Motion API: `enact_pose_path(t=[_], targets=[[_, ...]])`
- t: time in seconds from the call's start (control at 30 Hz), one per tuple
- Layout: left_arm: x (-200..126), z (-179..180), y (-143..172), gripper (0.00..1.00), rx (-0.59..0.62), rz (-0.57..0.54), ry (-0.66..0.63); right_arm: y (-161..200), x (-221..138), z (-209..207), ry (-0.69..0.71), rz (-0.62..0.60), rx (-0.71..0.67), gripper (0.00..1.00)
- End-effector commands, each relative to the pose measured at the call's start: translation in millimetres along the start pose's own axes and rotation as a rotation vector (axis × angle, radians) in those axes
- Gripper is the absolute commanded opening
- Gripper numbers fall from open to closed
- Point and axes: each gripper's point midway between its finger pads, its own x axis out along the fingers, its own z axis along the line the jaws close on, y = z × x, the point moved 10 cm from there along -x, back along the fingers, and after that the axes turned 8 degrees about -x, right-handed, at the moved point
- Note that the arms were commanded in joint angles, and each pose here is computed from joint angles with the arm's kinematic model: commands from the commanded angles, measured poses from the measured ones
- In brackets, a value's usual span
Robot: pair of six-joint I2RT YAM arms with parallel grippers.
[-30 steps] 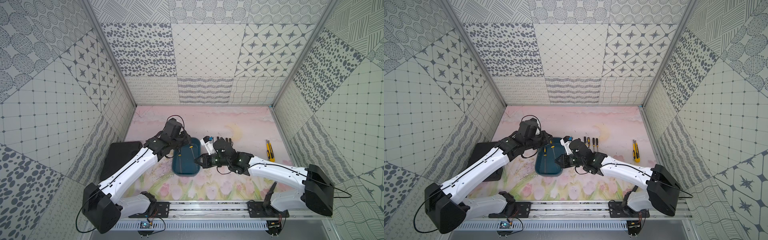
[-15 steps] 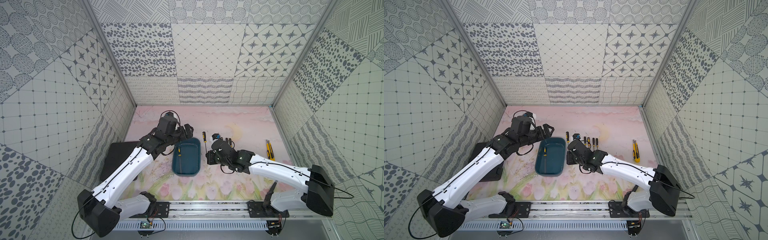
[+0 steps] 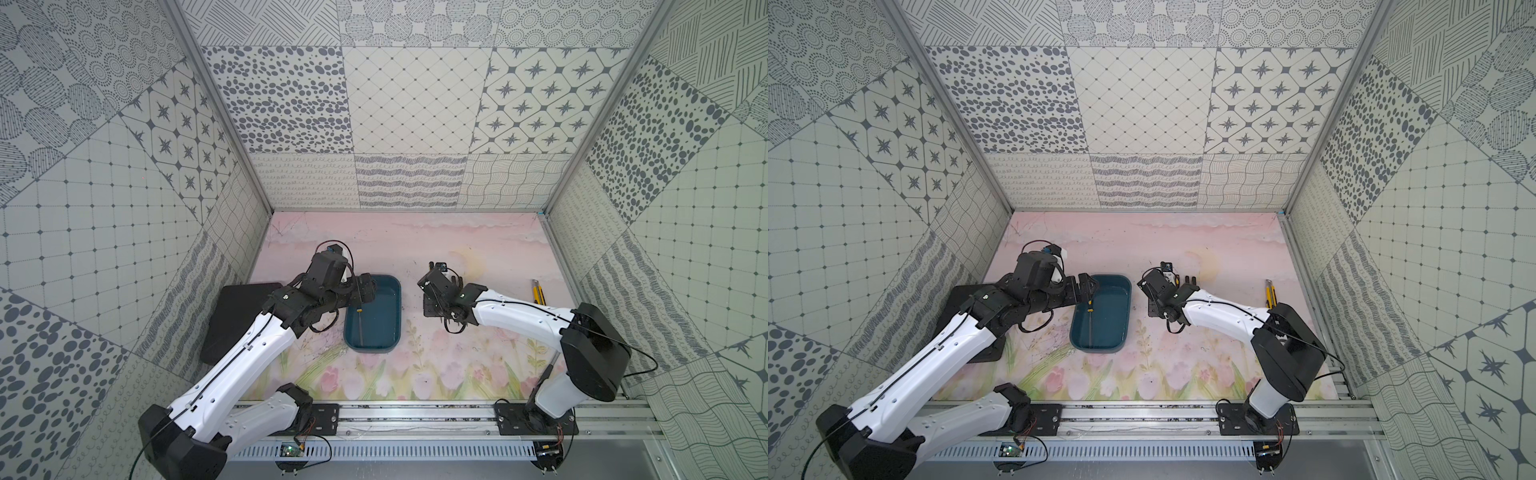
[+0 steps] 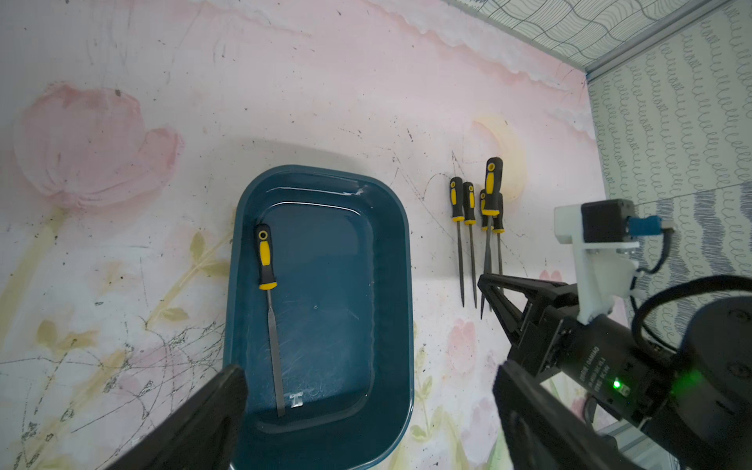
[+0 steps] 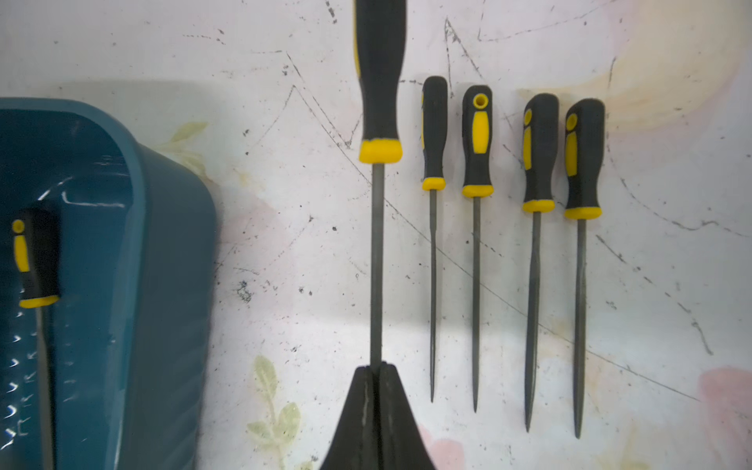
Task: Take the file tool out of the storage box
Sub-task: Place the file tool at the center of the board.
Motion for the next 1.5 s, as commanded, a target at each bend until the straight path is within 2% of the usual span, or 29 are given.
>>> enact_pose_path(t=[0.0, 0.43, 1.17, 1.47], targets=[[4.8, 7.5, 9.1, 0.99, 0.018, 0.049, -0.023, -9.6, 6.3, 6.0, -0.008, -0.010, -0.016, 0.00], [21.5, 9.0, 14.7, 0.99, -0.011, 0.090, -0.020, -4.1, 41.4, 6.2, 0.029, 0.062, -0.032, 0.00], [27.8, 14.3, 19.9, 0.99, -0.015, 0.101, -0.037, 10.3, 60.9, 2.5, 0.062, 0.122, -0.040, 0.00], [27.3, 14.3, 18.7, 0.99, -0.018, 0.104, -0.053, 11.5, 62.9, 0.8, 0.079, 0.121, -0.042, 0.12]])
